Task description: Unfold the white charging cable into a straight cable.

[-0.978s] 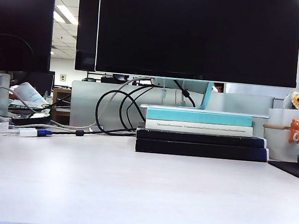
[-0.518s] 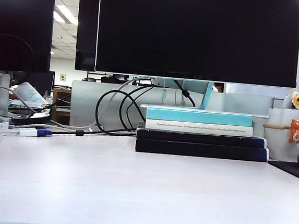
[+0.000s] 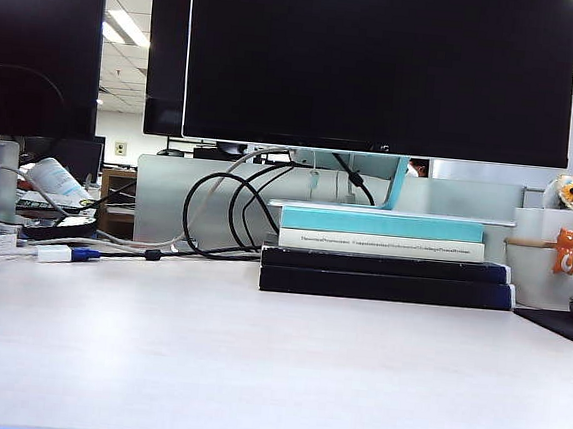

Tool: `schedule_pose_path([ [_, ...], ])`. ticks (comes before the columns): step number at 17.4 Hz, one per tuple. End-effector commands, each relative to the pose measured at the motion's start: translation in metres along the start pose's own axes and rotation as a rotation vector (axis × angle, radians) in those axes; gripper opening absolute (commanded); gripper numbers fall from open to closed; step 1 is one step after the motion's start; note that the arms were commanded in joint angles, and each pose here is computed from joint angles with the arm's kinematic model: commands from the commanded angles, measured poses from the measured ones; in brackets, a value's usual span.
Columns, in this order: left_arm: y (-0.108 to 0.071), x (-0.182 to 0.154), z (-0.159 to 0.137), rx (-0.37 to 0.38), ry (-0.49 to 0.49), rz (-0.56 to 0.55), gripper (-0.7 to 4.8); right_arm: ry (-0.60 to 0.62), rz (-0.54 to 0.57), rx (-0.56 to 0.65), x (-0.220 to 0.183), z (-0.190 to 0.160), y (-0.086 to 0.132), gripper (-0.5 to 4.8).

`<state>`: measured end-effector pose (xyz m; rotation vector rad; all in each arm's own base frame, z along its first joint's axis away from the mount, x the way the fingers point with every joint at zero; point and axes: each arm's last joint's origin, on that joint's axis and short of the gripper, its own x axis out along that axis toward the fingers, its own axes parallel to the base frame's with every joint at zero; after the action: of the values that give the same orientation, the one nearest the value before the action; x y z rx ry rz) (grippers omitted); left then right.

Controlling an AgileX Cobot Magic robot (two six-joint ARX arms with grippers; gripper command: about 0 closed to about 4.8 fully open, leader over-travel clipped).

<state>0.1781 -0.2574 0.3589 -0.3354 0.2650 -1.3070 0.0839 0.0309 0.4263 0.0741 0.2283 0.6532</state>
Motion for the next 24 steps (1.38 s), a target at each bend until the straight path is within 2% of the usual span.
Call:
schedule_pose_path([
  [1,0.001,-0.001,0.003,0.015,-0.009,0.006,-0.06,0.079,0.079,0.047,-0.018,-0.013,0.010,2.48],
  [3,-0.002,0.000,0.002,0.017,-0.006,-0.012,-0.06,0.135,0.137,0.077,-0.023,-0.021,0.014,1.77],
  [4,-0.009,0.003,0.001,0.028,-0.017,-0.043,-0.06,0.167,0.165,0.098,-0.021,-0.025,0.014,1.73],
  [7,-0.015,0.005,-0.001,0.032,-0.013,-0.064,-0.06,0.181,0.185,0.108,-0.015,-0.030,0.011,1.65],
  [9,-0.016,0.005,-0.003,0.031,0.004,-0.060,-0.06,0.173,0.222,0.107,-0.014,-0.030,0.011,1.64],
  [13,-0.015,0.006,-0.004,0.025,0.007,-0.059,-0.06,0.109,0.262,0.085,-0.013,-0.023,0.012,1.15],
  [18,-0.029,0.014,-0.011,0.027,0.010,-0.087,-0.06,0.157,0.302,0.119,0.010,-0.022,0.002,1.15],
  [19,-0.030,0.013,-0.010,0.028,0.013,-0.123,-0.06,0.157,0.265,0.061,0.013,-0.023,0.000,1.13],
  [20,-0.030,0.013,-0.011,0.028,0.014,-0.125,-0.06,0.165,0.225,0.047,0.015,-0.024,-0.002,1.06],
  [24,-0.032,0.013,-0.009,0.042,0.019,-0.177,-0.06,0.199,0.179,0.002,0.024,-0.034,-0.008,1.06],
])
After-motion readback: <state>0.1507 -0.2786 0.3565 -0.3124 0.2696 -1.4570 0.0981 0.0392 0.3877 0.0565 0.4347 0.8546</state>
